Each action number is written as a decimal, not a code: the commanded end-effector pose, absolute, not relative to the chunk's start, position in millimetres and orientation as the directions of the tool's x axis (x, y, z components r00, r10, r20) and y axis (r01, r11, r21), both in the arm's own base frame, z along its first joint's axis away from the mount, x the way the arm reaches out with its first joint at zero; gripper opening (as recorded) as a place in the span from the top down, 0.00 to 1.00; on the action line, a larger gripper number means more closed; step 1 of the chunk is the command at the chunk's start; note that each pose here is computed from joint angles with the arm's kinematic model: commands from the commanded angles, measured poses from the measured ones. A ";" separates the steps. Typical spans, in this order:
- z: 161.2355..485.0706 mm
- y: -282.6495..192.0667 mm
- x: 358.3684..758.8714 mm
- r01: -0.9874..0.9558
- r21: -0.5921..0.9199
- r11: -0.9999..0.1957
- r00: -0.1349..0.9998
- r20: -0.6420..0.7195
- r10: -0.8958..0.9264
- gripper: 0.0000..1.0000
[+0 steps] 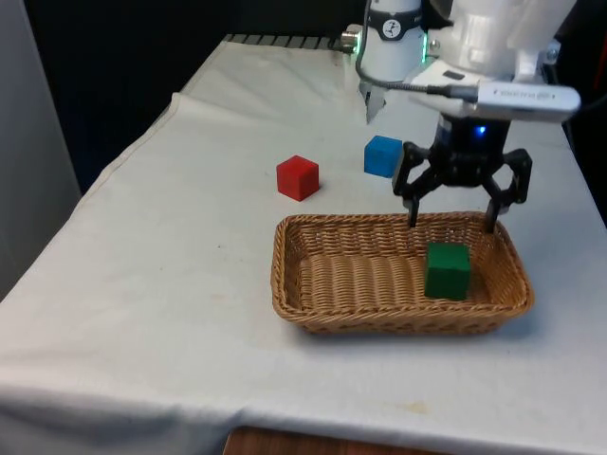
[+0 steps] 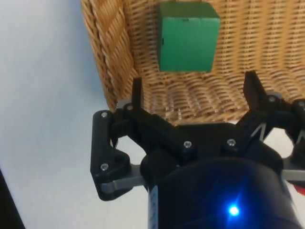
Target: Pick up exactly two blocks and place them into the basket.
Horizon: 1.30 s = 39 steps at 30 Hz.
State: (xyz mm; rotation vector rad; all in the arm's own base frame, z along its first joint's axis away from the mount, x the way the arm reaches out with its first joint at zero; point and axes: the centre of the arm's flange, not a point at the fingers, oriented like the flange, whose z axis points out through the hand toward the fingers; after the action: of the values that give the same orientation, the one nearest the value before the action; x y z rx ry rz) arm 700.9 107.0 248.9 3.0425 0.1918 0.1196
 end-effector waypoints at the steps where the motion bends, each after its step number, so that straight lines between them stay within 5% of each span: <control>1: 254.7 107.0 698.2 0.118 0.103 -0.988 0.988 0.083 0.127 0.00; 39: 330.1 80.7 628.7 0.095 0.086 -0.992 0.990 0.092 0.103 0.00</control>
State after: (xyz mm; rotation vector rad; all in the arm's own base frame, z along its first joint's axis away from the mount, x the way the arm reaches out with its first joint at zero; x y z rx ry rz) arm 627.3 81.0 329.0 3.0578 0.1528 0.1295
